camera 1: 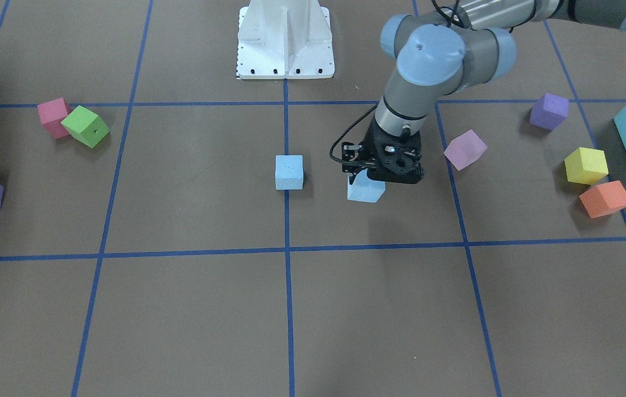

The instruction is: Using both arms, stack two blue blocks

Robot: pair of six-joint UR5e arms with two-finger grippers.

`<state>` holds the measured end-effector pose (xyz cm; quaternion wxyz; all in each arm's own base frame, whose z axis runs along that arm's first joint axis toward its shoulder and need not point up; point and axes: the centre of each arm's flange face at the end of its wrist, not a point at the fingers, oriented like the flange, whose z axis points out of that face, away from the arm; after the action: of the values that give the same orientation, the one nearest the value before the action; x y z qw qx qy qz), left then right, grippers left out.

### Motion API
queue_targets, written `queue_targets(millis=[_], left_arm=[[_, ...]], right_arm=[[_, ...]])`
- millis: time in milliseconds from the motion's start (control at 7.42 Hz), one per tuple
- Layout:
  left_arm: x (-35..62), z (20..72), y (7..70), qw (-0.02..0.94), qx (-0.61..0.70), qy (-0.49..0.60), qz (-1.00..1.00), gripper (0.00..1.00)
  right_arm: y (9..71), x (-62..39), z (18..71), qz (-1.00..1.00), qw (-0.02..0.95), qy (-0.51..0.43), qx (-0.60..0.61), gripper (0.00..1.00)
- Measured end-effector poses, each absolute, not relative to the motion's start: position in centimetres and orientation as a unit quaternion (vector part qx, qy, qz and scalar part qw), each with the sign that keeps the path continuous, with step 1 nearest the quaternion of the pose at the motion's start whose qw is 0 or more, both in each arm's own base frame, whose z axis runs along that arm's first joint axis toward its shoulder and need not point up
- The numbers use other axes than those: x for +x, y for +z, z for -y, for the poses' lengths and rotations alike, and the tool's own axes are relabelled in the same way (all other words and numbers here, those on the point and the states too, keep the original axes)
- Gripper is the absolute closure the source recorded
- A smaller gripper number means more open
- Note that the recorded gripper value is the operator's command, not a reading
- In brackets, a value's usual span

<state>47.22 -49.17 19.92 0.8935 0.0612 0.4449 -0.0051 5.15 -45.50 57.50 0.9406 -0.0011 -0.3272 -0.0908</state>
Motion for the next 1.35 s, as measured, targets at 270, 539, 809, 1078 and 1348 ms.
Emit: queue_targets(millis=[270, 539, 809, 1078, 1348], left_arm=[[53.4, 47.1, 15.1, 0.895, 0.047, -0.032, -0.442, 0.65], [56.4, 45.1, 12.4, 0.892, 0.035, -0.045, -0.448, 0.62], [58.0, 43.7, 12.5, 0.895, 0.04, -0.05, -0.441, 0.53], [58.6, 43.2, 13.1, 0.899, 0.044, -0.052, -0.434, 0.49], [58.8, 42.9, 13.3, 0.901, 0.042, -0.051, -0.429, 0.38]], right_arm=[[57.6, 5.1, 45.5, 0.327, 0.941, -0.09, -0.003, 0.0], [57.7, 5.1, 45.4, 0.327, 0.941, -0.09, -0.003, 0.0], [57.7, 5.1, 45.4, 0.328, 0.94, -0.089, -0.004, 0.0], [57.9, 5.1, 45.4, 0.328, 0.94, -0.088, -0.006, 0.0], [58.0, 5.1, 45.4, 0.329, 0.94, -0.088, -0.007, 0.0]])
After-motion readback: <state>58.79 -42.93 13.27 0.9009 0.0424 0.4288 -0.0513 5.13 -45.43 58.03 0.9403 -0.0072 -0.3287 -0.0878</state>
